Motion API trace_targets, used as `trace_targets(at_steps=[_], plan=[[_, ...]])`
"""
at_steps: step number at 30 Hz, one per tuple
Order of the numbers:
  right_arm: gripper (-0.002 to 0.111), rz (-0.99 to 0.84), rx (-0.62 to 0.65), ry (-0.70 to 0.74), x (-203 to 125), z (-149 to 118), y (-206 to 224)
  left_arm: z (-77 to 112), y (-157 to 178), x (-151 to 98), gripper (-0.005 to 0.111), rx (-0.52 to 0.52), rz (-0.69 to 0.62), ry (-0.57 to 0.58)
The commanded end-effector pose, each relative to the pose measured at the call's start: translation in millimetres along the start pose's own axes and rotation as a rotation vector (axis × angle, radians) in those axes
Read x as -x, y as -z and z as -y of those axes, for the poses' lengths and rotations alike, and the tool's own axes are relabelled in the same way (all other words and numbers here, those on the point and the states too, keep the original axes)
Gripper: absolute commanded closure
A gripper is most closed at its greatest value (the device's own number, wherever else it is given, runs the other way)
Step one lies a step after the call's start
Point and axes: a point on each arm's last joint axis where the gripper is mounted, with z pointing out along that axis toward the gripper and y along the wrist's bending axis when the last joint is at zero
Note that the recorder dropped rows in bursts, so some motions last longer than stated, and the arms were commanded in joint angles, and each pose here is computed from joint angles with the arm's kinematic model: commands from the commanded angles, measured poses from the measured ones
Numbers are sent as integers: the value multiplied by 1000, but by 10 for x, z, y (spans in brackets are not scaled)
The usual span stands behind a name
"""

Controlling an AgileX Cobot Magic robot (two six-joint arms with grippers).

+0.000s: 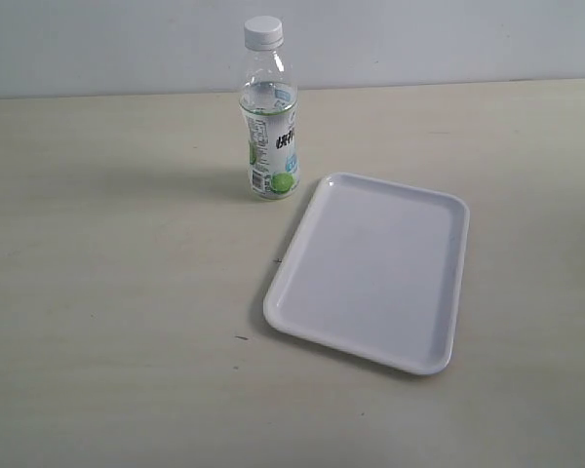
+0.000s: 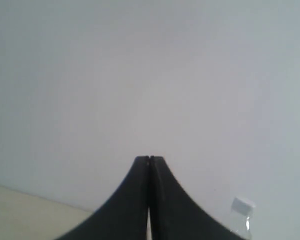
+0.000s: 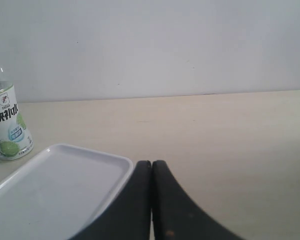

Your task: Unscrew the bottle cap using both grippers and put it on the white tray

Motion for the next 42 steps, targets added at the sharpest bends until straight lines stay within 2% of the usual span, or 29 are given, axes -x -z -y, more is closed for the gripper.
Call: trace_targets(at_steps=[1, 5, 6, 8, 10, 14, 16, 20, 23, 27, 31, 34, 37, 40, 42], plan=[[108, 5, -5, 2, -10, 4, 1, 37, 7, 74, 107, -44, 78, 84], [108, 5, -5, 2, -10, 4, 1, 50, 9, 91, 107, -64, 93, 201], [108, 5, -5, 2, -10, 4, 1, 61, 11, 99, 107, -78, 102, 197], [108, 5, -5, 2, -10, 4, 1, 130, 20, 111, 107, -151, 113, 115], [108, 5, -5, 2, -10, 4, 1, 209, -7, 74, 107, -234, 70, 56], [108, 5, -5, 2, -10, 4, 1, 311, -81, 11, 107, -351, -4, 51], [108, 5, -5, 2, -10, 4, 1, 324, -183, 74, 107, -336, -18, 74], [108, 5, -5, 2, -10, 4, 1, 316, -501, 175, 107, -263, -67, 28], [108, 5, -5, 2, -10, 4, 1, 305, -854, 189, 107, -226, -142, -50], [108, 5, -4, -1, -10, 3, 1, 304, -1287, 140, 107, -232, -239, -117], [108, 5, -4, -1, -10, 3, 1, 242, -1708, 16, 107, -201, -352, -141], [108, 5, -4, -1, -10, 3, 1, 143, -1933, -156, 107, -143, -505, -194], [108, 5, -4, -1, -10, 3, 1, 40, -2039, -408, 107, -141, -651, -276], [108, 5, -4, -1, -10, 3, 1, -39, -2077, -673, 107, -160, -746, -280], [108, 5, -4, -1, -10, 3, 1, -31, -2089, -820, 107, -217, -779, -275]])
